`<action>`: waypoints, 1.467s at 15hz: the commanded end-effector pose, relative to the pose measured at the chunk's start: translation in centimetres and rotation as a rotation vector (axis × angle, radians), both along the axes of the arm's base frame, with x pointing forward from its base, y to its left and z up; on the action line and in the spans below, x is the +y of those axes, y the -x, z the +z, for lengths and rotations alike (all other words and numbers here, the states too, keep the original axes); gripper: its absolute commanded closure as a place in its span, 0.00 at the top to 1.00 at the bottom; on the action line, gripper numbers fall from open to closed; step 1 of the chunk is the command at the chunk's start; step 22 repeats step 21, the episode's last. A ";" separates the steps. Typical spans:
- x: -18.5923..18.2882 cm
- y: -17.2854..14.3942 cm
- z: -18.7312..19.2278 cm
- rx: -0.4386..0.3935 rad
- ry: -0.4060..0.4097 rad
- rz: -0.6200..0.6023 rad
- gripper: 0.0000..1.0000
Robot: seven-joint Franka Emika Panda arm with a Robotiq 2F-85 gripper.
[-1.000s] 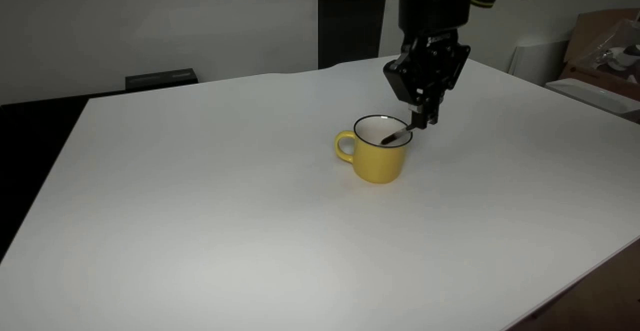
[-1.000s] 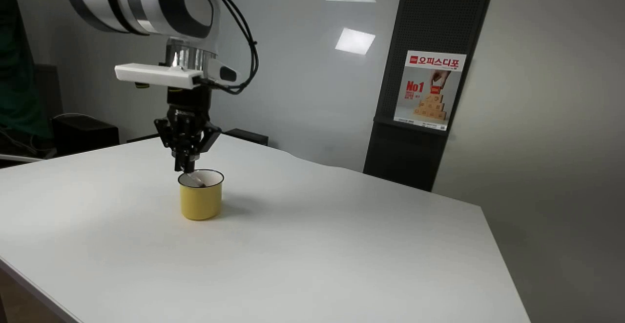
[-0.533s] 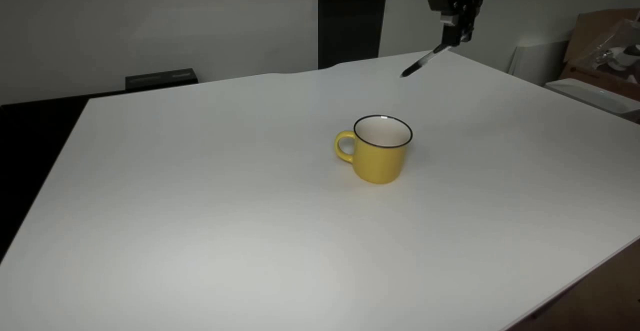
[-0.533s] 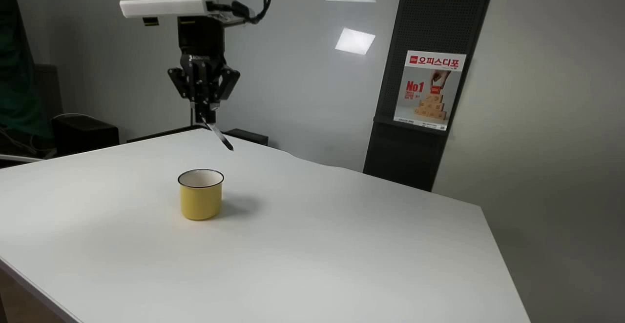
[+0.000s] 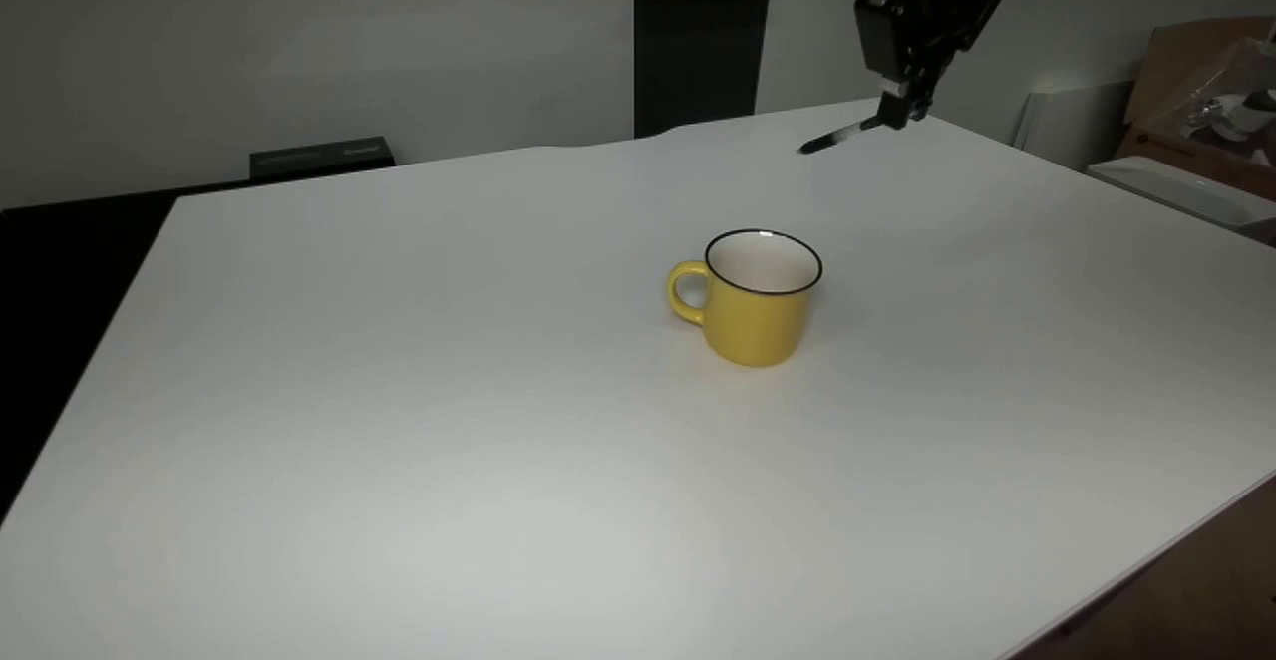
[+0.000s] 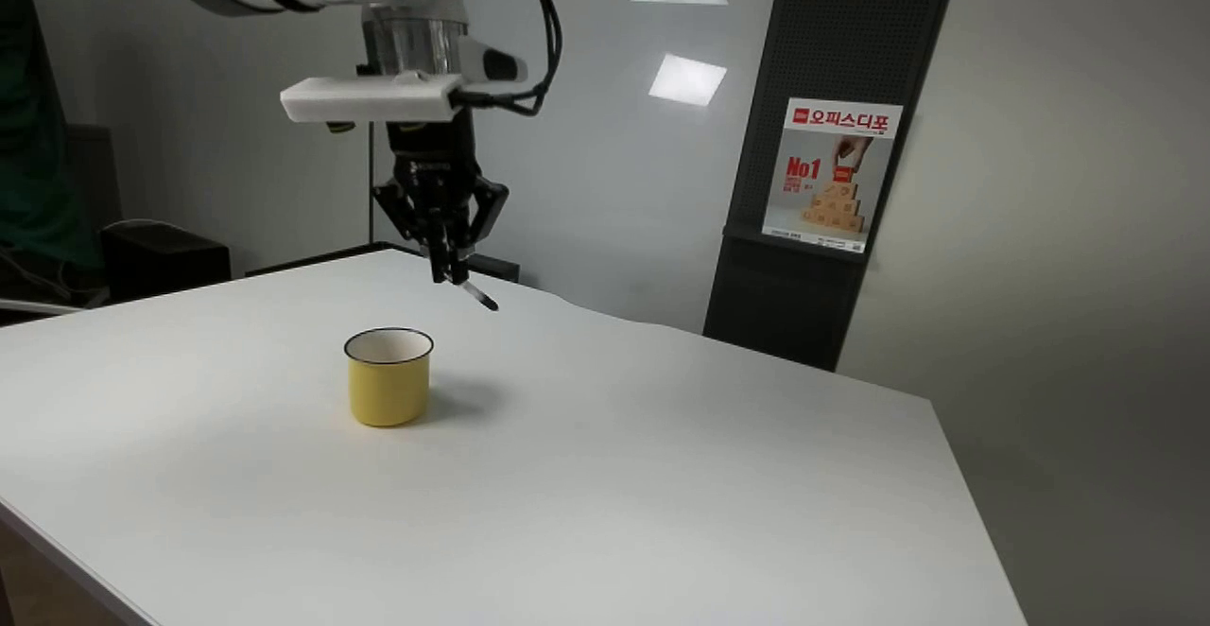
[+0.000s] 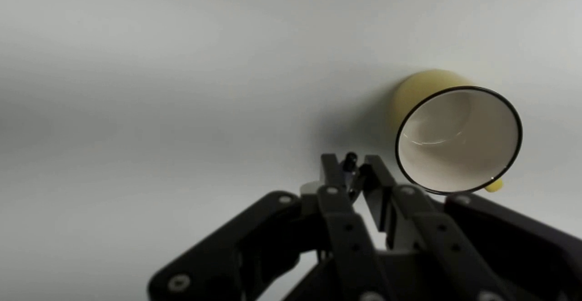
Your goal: Remove the pen from the yellow mug and put it on the table
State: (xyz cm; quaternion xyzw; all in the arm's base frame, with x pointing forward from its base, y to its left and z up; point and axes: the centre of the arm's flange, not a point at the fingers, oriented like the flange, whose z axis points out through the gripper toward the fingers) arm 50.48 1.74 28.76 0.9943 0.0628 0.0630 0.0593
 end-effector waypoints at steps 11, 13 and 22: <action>-7.6 -3.5 -11.5 0.063 -0.392 0.009 0.44; -8.2 -3.7 -11.6 0.068 -0.396 0.001 0.56; -7.9 -2.8 -7.0 0.196 -0.307 -0.087 1.00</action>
